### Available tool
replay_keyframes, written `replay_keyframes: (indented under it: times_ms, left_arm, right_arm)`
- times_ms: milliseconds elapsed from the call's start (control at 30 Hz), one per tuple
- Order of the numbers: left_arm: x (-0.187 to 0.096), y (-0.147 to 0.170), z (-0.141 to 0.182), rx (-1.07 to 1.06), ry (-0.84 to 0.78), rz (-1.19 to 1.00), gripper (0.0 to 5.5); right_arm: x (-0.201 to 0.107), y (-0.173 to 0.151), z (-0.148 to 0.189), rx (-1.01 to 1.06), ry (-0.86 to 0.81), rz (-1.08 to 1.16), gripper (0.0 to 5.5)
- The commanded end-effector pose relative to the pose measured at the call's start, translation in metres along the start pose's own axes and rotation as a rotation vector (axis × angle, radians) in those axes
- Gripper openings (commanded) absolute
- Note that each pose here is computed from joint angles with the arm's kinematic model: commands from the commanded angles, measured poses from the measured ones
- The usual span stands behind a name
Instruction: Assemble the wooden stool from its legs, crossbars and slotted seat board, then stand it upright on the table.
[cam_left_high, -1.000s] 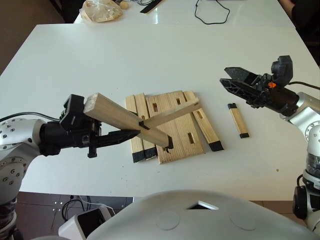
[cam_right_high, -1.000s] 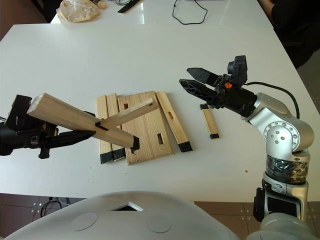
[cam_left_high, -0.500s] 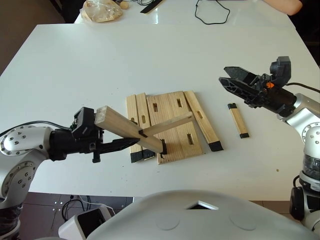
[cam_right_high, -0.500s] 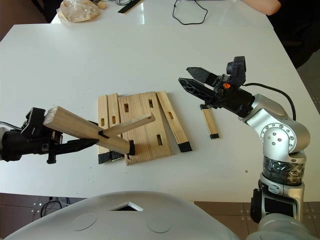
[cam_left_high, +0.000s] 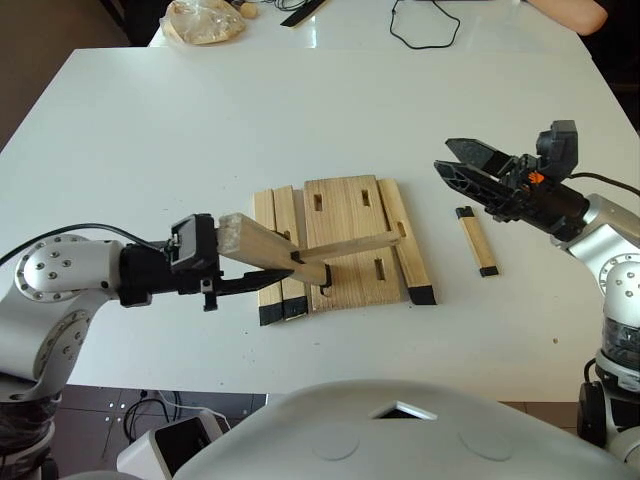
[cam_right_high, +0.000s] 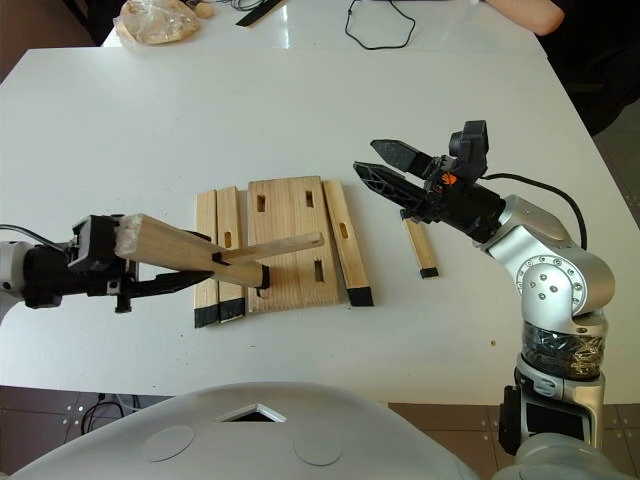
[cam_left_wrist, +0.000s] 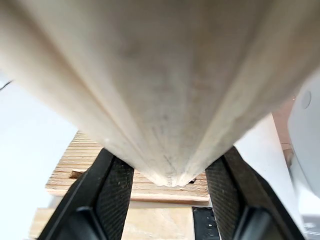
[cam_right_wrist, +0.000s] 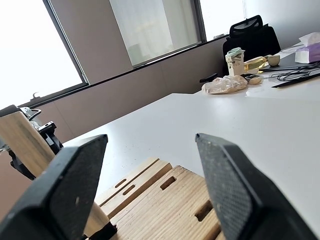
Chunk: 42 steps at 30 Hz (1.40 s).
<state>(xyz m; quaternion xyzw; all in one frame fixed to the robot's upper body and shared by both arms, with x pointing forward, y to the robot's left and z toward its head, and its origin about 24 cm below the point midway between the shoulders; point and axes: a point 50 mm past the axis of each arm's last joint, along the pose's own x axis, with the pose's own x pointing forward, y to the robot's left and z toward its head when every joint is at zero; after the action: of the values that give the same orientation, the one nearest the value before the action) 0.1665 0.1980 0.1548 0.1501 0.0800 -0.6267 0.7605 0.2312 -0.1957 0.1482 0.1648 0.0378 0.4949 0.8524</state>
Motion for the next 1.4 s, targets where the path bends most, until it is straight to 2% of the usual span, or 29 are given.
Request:
replay_keyframes:
  times_ms: [33, 200, 467, 633, 967, 1167, 1400]
  left_arm:
    - [0.014, -0.016, -0.024, -0.027, 0.121, -0.073, 2.04]
    - [0.017, -0.017, -0.03, -0.002, 0.144, -0.097, 2.04]
    - [0.008, 0.005, -0.019, -0.092, 0.081, -0.082, 2.04]
    - [0.012, 0.01, -0.022, -0.059, 0.179, -0.133, 2.04]
    - [0.016, 0.034, -0.019, -0.086, 0.246, -0.127, 2.04]
    - [0.024, 0.037, -0.039, -0.186, 0.284, -0.129, 2.04]
    - [0.033, 0.033, -0.048, -0.259, 0.249, -0.048, 2.04]
  right_arm:
    - [0.004, 0.001, 0.0, -0.008, 0.014, 0.011, 3.24]
    - [0.005, 0.0, -0.001, -0.001, 0.017, 0.014, 3.24]
    - [0.003, -0.001, -0.003, -0.009, 0.021, -0.006, 3.24]
    - [0.005, 0.0, -0.005, -0.004, 0.003, -0.016, 3.24]
    - [0.005, 0.0, -0.009, 0.0, -0.016, -0.04, 3.24]
    - [0.007, 0.001, -0.011, 0.0, -0.023, -0.038, 3.24]
    - [0.005, -0.002, -0.009, -0.003, -0.022, -0.044, 3.24]
